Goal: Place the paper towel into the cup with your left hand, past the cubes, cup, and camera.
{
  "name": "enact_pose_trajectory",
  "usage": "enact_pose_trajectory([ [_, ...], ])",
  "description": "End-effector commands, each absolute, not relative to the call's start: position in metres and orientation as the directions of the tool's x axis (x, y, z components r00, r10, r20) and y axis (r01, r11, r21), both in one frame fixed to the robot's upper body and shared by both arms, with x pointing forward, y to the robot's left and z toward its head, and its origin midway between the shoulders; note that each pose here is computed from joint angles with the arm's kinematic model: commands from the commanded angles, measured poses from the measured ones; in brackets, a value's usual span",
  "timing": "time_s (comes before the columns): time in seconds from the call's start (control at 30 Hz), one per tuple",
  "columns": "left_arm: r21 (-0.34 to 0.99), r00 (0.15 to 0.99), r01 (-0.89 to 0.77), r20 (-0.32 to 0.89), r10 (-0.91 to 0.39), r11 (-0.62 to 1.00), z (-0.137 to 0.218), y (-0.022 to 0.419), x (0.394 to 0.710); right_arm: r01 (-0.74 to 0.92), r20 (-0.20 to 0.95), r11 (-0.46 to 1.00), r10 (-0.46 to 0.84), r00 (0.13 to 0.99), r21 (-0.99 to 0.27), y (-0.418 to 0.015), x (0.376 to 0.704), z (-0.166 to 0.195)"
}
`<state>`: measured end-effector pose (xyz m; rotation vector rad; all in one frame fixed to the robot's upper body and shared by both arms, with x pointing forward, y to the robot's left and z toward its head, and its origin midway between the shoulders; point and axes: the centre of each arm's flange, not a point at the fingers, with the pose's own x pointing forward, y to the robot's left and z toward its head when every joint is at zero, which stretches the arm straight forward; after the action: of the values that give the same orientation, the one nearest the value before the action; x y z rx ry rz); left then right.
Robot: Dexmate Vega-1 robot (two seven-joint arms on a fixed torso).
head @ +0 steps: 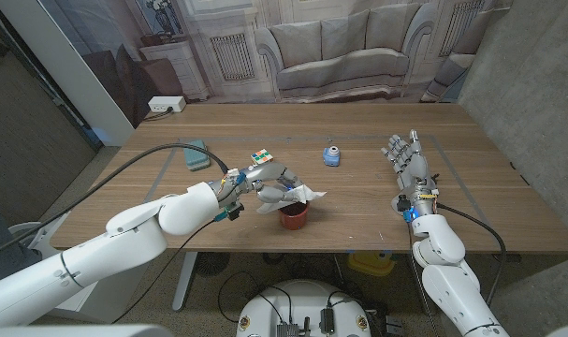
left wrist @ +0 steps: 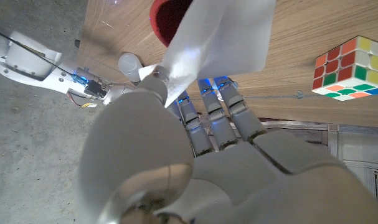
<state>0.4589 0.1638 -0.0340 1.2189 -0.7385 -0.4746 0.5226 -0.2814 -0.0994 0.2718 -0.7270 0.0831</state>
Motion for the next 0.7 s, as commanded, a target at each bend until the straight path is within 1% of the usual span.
enact_pose_trajectory([
  [0.03, 0.957, 0.684, -0.06, 0.246, -0.687, 0.283, -0.031, 0.161, 0.46, -0.163, 0.666, 0.961, -0.027, 0.746, 0.222, -0.285, 0.522, -0.1],
  [0.47, 0.96, 0.677, -0.063, 0.243, -0.694, 0.275, -0.03, 0.154, 0.458, -0.16, 0.667, 0.961, -0.034, 0.744, 0.227, -0.29, 0.519, -0.104],
  [0.7, 0.957, 0.665, -0.082, 0.261, -0.7, 0.279, -0.03, 0.15, 0.452, -0.157, 0.672, 0.96, -0.04, 0.739, 0.23, -0.294, 0.514, -0.107],
])
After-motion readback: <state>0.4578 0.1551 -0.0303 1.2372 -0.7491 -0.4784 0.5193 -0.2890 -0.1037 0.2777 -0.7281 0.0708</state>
